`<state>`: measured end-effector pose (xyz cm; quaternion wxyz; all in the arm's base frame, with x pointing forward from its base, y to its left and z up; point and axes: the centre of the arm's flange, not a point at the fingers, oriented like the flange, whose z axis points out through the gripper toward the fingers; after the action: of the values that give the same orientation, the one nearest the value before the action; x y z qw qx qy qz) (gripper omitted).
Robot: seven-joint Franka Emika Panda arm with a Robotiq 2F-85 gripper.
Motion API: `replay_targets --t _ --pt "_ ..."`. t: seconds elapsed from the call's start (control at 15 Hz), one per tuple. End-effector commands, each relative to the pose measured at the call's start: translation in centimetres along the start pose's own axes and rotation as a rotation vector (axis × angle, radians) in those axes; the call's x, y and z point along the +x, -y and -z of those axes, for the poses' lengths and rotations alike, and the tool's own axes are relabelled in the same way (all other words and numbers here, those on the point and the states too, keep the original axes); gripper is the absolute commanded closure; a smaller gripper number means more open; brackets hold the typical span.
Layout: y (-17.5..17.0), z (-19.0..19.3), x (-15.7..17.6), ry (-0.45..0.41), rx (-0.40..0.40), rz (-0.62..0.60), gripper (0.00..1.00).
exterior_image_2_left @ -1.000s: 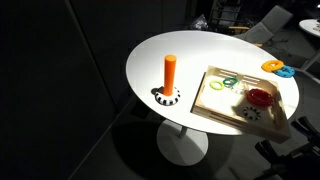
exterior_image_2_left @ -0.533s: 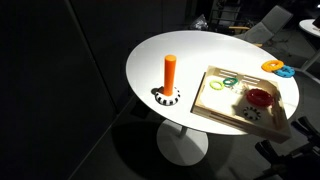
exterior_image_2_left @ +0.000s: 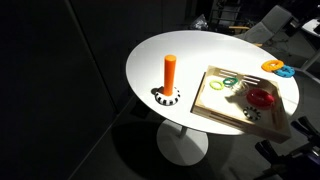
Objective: Remove the clear ring from the box and place it on the table.
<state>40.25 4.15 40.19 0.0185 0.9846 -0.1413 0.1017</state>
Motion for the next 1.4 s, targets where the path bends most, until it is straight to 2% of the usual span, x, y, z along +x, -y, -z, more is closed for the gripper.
replay_targets --t 0.0,0.33,0.8,1.27,1.33 --pt "0.4 -2.9 2.2 0.033 0.074 -0.024 0.00" --pt "0.7 -7.0 3.3 0.101 0.097 -0.036 0.00" --pt "0.1 -11.2 4.2 0.168 0.012 -0.020 0.00" --pt "-0.2 -11.9 3.1 0.180 0.012 -0.012 0.00" --pt "-0.2 -11.8 3.3 0.187 -0.009 -0.031 0.00"
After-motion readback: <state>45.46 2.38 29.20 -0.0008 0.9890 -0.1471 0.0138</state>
